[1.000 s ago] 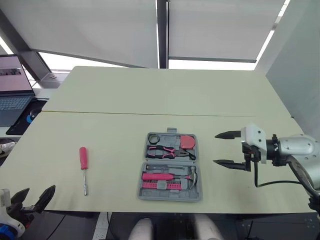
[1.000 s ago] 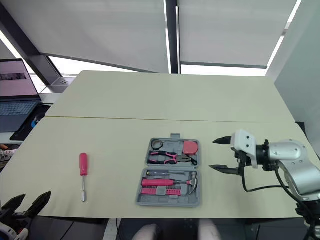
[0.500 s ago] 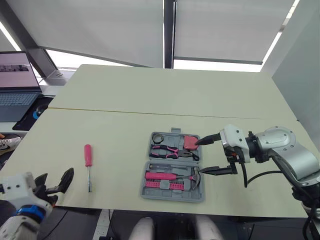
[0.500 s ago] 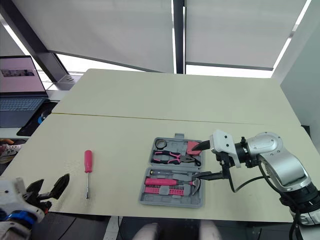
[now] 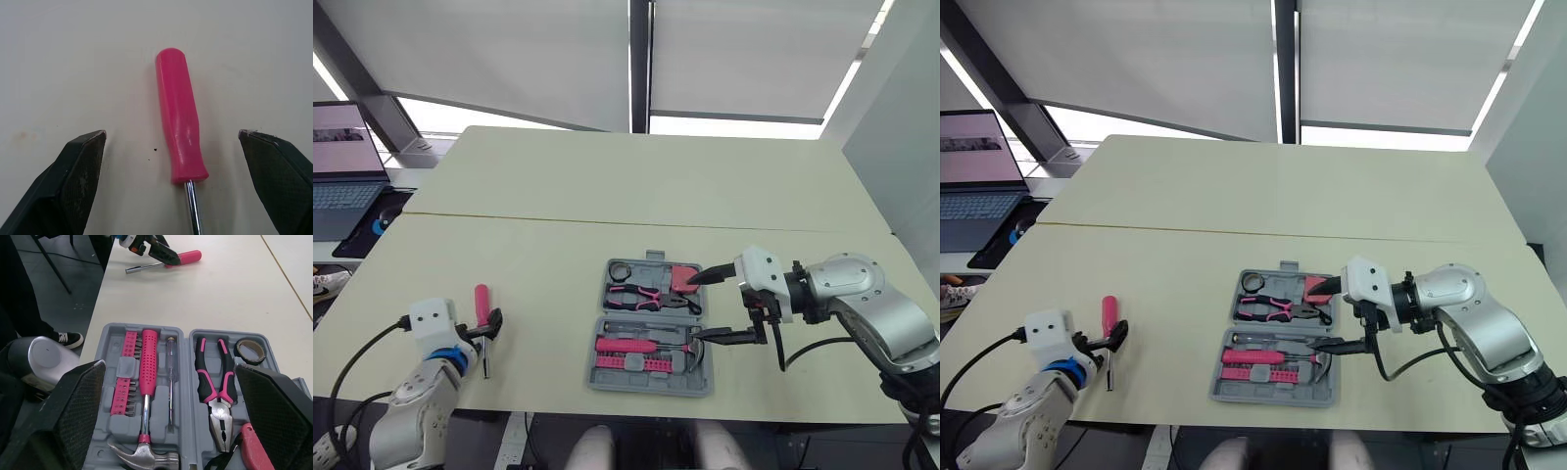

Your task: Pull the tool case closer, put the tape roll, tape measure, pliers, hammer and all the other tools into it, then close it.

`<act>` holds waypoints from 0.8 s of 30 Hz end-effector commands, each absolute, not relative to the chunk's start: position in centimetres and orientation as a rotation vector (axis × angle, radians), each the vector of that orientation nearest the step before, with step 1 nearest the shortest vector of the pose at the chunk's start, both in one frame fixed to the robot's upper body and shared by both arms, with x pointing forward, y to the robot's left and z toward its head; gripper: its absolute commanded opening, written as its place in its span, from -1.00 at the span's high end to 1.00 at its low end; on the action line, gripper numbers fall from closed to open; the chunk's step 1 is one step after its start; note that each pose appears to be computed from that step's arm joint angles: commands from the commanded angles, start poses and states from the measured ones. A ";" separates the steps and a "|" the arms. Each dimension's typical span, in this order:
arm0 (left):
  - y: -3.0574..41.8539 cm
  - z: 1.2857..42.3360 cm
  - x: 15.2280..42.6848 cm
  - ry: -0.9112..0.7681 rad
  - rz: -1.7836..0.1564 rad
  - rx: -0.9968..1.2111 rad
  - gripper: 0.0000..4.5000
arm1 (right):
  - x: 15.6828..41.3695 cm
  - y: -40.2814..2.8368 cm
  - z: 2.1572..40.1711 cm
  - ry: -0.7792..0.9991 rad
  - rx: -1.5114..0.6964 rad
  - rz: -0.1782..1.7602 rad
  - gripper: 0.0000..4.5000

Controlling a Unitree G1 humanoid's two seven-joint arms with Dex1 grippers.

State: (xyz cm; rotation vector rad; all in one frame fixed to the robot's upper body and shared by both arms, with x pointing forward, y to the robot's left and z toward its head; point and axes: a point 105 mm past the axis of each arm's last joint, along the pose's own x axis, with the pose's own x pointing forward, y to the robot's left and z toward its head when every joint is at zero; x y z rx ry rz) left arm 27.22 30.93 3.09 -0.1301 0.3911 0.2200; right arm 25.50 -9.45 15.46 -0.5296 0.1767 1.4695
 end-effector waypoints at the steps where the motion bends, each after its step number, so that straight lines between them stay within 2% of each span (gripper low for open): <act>1: 30.4 2.4 27.8 0.415 0.212 -0.115 -0.83 | 25.1 -9.3 16.0 0.150 -0.547 1.475 -1.00; 6: 29.5 1.4 28.0 0.451 0.207 -0.122 -0.19 | 25.0 -9.2 16.0 0.151 -0.548 1.474 -1.00; 13: 27.6 1.3 26.7 0.453 0.178 -0.154 0.72 | 24.9 -9.2 15.9 0.155 -0.554 1.467 -1.00; 17: 25.1 2.1 26.6 0.442 0.089 -0.127 0.73 | 24.9 -9.4 15.7 0.160 -0.563 1.466 -1.00; 24: 21.2 4.0 28.3 0.390 0.014 -0.149 0.73 | 25.1 -9.4 15.8 0.162 -0.572 1.464 -1.00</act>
